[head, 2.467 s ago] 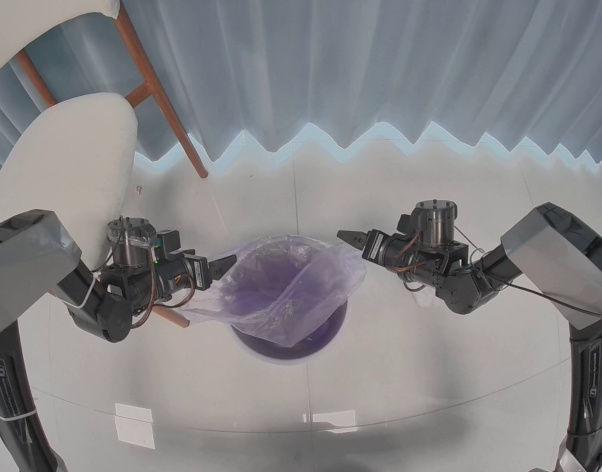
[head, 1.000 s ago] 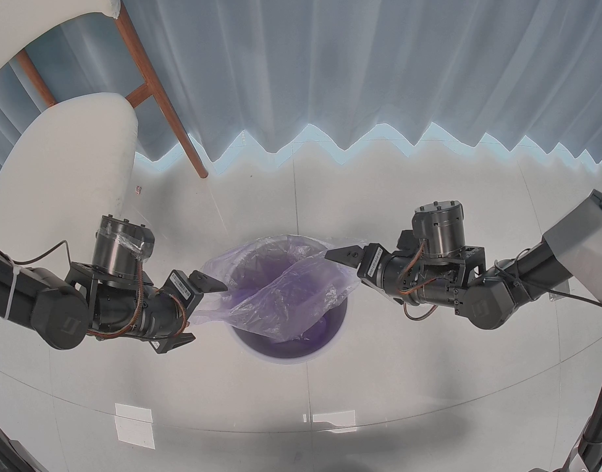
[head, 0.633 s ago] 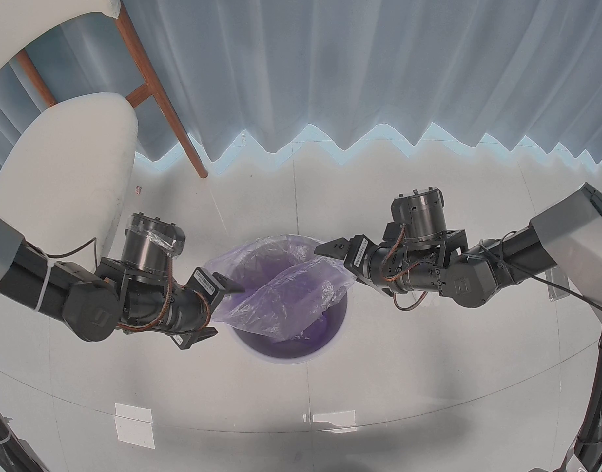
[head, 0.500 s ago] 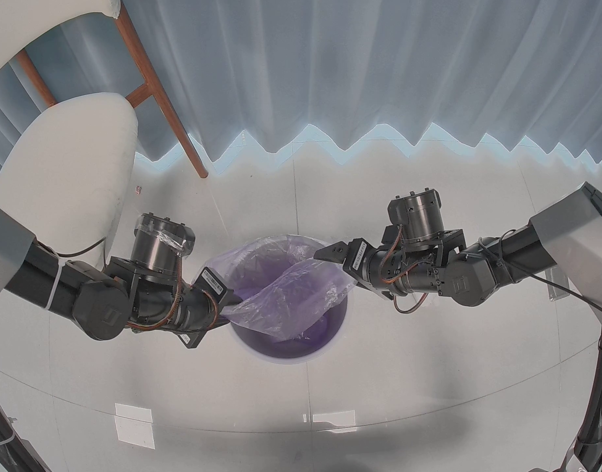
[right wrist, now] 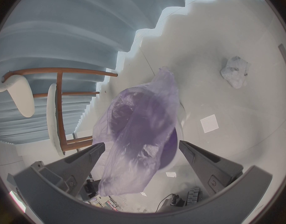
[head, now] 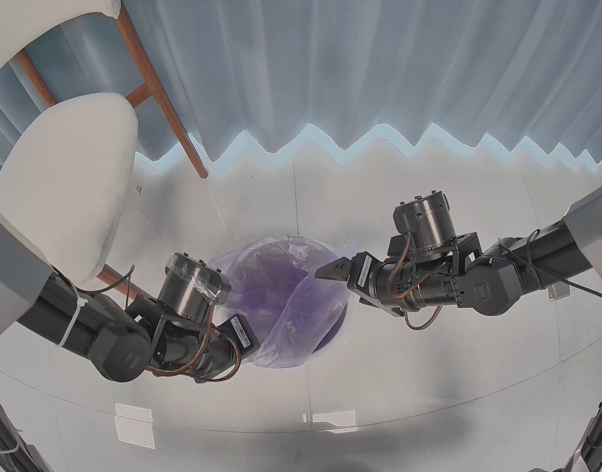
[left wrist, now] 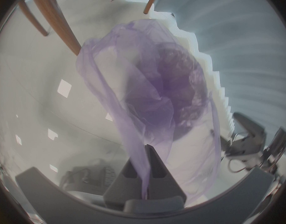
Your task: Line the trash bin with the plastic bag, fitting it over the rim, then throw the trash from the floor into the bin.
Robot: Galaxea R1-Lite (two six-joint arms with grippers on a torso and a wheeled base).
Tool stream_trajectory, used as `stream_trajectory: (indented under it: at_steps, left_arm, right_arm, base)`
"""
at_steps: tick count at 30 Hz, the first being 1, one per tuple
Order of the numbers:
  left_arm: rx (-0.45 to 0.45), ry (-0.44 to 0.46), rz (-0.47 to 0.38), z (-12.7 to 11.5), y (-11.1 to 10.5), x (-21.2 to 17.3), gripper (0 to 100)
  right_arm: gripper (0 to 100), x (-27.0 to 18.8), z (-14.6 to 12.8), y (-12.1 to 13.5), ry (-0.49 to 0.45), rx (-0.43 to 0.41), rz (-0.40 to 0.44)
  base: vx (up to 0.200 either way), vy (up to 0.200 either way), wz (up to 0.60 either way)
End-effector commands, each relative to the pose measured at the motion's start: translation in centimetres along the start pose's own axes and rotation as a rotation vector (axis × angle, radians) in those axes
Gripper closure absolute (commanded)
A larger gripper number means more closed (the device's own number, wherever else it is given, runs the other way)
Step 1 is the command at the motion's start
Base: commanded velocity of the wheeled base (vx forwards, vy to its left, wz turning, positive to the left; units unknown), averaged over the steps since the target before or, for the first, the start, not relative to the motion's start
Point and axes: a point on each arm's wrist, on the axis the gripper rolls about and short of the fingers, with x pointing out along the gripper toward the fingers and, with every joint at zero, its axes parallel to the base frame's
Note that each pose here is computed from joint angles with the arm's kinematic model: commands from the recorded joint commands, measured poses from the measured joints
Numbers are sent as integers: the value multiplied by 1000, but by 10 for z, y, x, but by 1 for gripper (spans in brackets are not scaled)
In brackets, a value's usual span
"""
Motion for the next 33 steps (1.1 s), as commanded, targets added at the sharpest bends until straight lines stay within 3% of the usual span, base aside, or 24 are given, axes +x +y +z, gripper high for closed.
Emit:
stream_trajectory:
  at_steps: [1,9,16,23,24,33]
  left_arm:
    - [90,27,51,-16,12,-1,100]
    - [130,3,2,-16,7,3,100]
    - [147,4,2,-17,7,3,100]
    - [148,4,2,-17,7,3,100]
    - [148,5,3,-17,7,3,100]
    - [153,14,18,-20,13,1,100]
  right_arm:
    - [0,-19,-6,10,18,-14,5]
    - [0,-1,-33,19,126,-53,-32]
    - [0,28,-22,24,86,-58,-49]
    - [0,41,-12,29,110,-47,-92]
    - [100,41,-12,29,111,-47,-93]
    - [100,37,-9,24,102,-62,-119]
  base:
    - [0,0,0]
    - [0,0,0]
    - [0,0,0]
    - [0,0,0]
    - [0,0,0]
    - [0,0,0]
